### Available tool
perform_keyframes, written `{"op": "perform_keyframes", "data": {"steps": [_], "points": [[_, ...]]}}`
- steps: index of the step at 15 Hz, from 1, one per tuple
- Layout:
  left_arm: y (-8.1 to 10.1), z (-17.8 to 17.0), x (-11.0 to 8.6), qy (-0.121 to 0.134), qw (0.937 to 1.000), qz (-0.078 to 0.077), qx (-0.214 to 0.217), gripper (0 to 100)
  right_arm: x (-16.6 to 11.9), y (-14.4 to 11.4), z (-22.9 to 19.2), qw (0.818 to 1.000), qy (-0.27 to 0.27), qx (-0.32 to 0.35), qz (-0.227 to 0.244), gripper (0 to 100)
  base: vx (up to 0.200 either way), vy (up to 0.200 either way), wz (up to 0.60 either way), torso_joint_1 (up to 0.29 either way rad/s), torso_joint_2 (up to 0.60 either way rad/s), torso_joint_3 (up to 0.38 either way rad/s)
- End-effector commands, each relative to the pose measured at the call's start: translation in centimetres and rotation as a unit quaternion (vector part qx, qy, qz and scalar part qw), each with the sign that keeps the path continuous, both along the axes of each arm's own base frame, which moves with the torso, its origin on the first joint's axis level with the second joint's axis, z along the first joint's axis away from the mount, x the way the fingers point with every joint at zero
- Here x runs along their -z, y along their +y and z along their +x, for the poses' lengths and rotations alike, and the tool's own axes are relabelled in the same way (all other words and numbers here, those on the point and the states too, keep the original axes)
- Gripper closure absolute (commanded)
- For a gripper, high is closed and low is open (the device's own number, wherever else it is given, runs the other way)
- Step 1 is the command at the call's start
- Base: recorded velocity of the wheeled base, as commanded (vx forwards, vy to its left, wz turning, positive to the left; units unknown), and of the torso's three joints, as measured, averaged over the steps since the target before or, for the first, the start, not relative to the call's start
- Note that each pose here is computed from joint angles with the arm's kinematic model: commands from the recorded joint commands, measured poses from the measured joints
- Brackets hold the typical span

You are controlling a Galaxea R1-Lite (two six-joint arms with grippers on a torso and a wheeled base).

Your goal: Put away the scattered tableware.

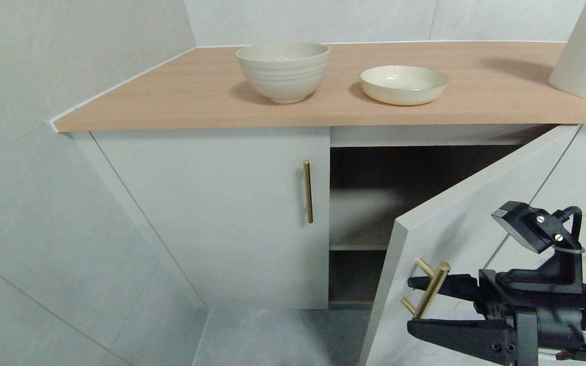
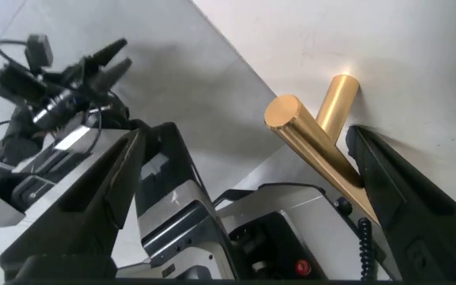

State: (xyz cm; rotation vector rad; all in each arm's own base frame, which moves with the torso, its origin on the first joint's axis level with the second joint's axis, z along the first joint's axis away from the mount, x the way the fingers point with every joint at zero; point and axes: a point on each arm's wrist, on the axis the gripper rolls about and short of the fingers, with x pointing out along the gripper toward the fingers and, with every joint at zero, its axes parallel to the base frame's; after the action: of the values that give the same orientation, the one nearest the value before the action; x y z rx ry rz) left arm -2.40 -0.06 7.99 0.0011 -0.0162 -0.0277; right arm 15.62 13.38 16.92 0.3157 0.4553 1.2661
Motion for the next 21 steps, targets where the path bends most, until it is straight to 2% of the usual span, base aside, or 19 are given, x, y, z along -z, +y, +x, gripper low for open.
{"op": "perform_keyframes", "data": {"steps": [1,2,3,4,5,6,8,9,10,11,12,13,14,15,16,17,18,19,21], "points": [[-0.2,-1.1,-4.3,-0.049,0.9971,-0.013,0.058,0,0.2,-0.3,-0.4,1.000,0.004,-0.001,-0.002,0,0.000,0.000,0.00,0.000,0.00,0.000],[-0.2,-1.3,-6.1,-0.049,0.9947,-0.020,0.088,0,0.3,-0.3,-0.4,1.000,0.005,-0.001,-0.003,0,0.000,0.000,0.00,0.000,0.00,0.000],[-0.4,-1.3,-10.6,-0.041,0.9890,-0.047,0.134,0,0.3,-0.4,-0.5,1.000,0.005,-0.001,-0.003,0,0.000,0.000,0.00,0.000,0.00,0.000],[-0.5,-0.4,-12.9,-0.024,0.9859,-0.065,0.152,0,0.3,-0.4,-0.5,1.000,0.005,-0.001,-0.003,0,0.000,0.000,0.00,0.000,0.00,0.000],[-0.7,1.5,-15.0,0.009,0.9804,-0.089,0.176,0,0.4,-0.3,-0.5,1.000,0.006,-0.003,-0.003,0,0.000,0.000,0.00,0.000,0.00,0.000],[-0.8,3.6,-15.9,0.046,0.9745,-0.096,0.198,0,0.4,-0.3,-0.5,1.000,0.007,-0.004,-0.004,0,0.000,0.000,0.00,0.000,0.00,0.000],[-1.2,7.3,-15.9,0.121,0.9577,-0.110,0.237,0,0.4,-0.4,-0.5,1.000,0.007,-0.003,-0.004,0,0.000,0.000,0.00,0.000,0.00,0.000],[-1.9,10.6,-15.6,0.162,0.9429,-0.115,0.267,0,0.6,-0.4,-0.6,1.000,0.011,-0.003,-0.006,0,0.000,0.000,0.00,0.000,0.00,0.000],[-2.7,13.3,-15.7,0.166,0.9355,-0.116,0.289,0,0.8,-0.5,-0.6,1.000,0.014,-0.003,-0.009,0,0.000,0.000,0.00,0.000,0.00,0.000],[-3.5,15.6,-15.7,0.158,0.9307,-0.124,0.305,0,1.1,-0.5,-0.7,1.000,0.018,-0.003,-0.013,0,0.000,0.000,0.00,0.000,0.00,0.000],[-4.8,17.5,-15.5,0.160,0.9204,-0.132,0.331,0,1.2,-0.6,-0.7,1.000,0.019,-0.003,-0.013,0,0.000,0.000,0.00,0.000,0.00,0.000],[-6.3,18.8,-15.2,0.166,0.9080,-0.139,0.359,0,1.1,-0.6,-0.8,1.000,0.019,-0.003,-0.012,0,0.000,0.000,0.00,0.000,0.00,0.000],[-9.4,20.7,-13.7,0.197,0.8839,-0.164,0.391,0,1.2,-0.6,-0.8,1.000,0.018,-0.003,-0.013,0,0.000,0.000,0.00,0.000,0.00,0.000],[-11.9,22.0,-12.5,0.214,0.8700,-0.180,0.406,0,1.2,-0.6,-0.8,1.000,0.019,-0.002,-0.014,0,0.000,0.000,0.00,0.000,0.00,0.000],[-13.9,23.1,-11.2,0.218,0.8667,-0.184,0.409,0,1.2,-0.6,-0.8,1.000,0.018,-0.003,-0.013,0,0.000,0.000,0.00,0.000,0.00,0.000],[-16.0,24.5,-10.2,0.199,0.8751,-0.181,0.402,0,1.1,-0.7,-0.8,1.000,0.017,-0.002,-0.013,0,0.000,0.000,0.00,0.000,0.00,0.000],[-17.6,25.6,-10.3,0.166,0.8846,-0.179,0.397,0,1.1,-0.7,-0.8,1.000,0.016,-0.002,-0.012,0,0.000,0.000,0.00,0.000,0.00,0.000],[-18.5,26.2,-10.2,0.154,0.8891,-0.171,0.395,0,1.1,-0.7,-0.8,1.000,0.016,-0.002,-0.012,0,0.000,0.000,0.00,0.000,0.00,0.000],[-18.7,26.2,-9.6,0.162,0.8894,-0.161,0.396,0,1.2,-0.6,-0.8,1.000,0.018,-0.002,-0.013,0,0.000,0.000,0.00,0.000,0.00,0.000]]}}
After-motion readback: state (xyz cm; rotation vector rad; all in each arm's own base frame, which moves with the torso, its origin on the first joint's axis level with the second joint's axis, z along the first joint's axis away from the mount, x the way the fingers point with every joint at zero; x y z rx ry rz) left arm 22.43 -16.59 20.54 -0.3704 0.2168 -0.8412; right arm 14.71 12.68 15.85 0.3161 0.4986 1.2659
